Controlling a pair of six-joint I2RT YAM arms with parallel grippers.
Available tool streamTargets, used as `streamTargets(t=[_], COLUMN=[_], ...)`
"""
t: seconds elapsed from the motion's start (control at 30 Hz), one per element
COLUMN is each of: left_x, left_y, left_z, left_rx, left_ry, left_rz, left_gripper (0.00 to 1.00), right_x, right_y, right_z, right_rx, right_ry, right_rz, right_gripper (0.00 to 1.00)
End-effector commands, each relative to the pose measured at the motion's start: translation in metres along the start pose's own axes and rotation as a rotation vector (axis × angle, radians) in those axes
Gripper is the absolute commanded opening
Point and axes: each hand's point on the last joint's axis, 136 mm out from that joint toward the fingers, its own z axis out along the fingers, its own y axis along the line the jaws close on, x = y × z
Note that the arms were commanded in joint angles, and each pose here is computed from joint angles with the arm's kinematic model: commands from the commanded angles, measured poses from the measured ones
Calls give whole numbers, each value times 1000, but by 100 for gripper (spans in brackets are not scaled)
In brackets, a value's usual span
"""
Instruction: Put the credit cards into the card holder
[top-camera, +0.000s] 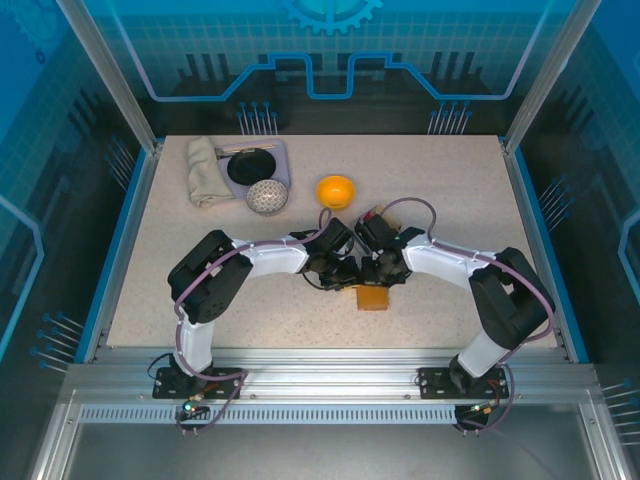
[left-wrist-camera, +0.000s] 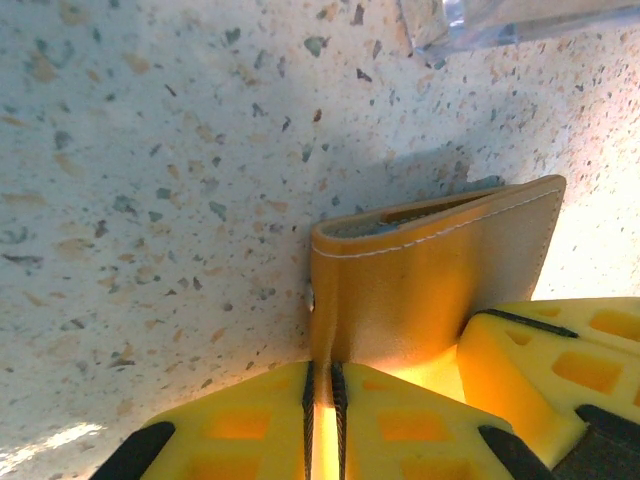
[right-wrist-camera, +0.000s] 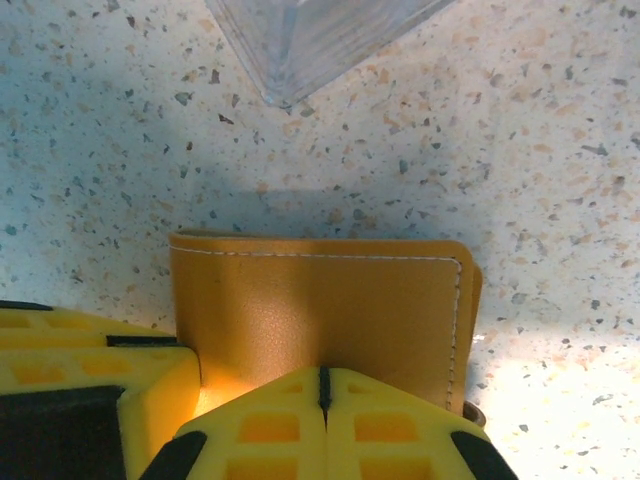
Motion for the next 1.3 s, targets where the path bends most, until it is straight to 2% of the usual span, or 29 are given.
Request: streamTargets(t=[0.0, 0.1, 0.43, 0.6, 0.87, 1.27], left_x=[5, 5, 4, 5, 4, 3], left_y=[10, 10, 8, 8, 8, 8], left_z=[6, 6, 6, 5, 4, 3], left_rx=[-35, -35, -32, -36, -36, -34], left_ry=[15, 12, 13, 12, 9, 7], left_rz=[-13, -13, -15, -15, -20, -28], left_gripper=[16, 16, 16, 16, 16, 16], right_x=[6, 7, 31, 33, 68, 107], right_y=[-6, -7, -16, -15, -33, -63], right_z=[-6, -9, 32, 19, 41, 43], right_rx=[6, 3, 27, 26, 61, 138], right_ry=[0, -2, 81, 53, 39, 44], right_rz=[8, 8, 21, 15, 27, 94], right_gripper=[0, 0, 0, 0, 0, 0])
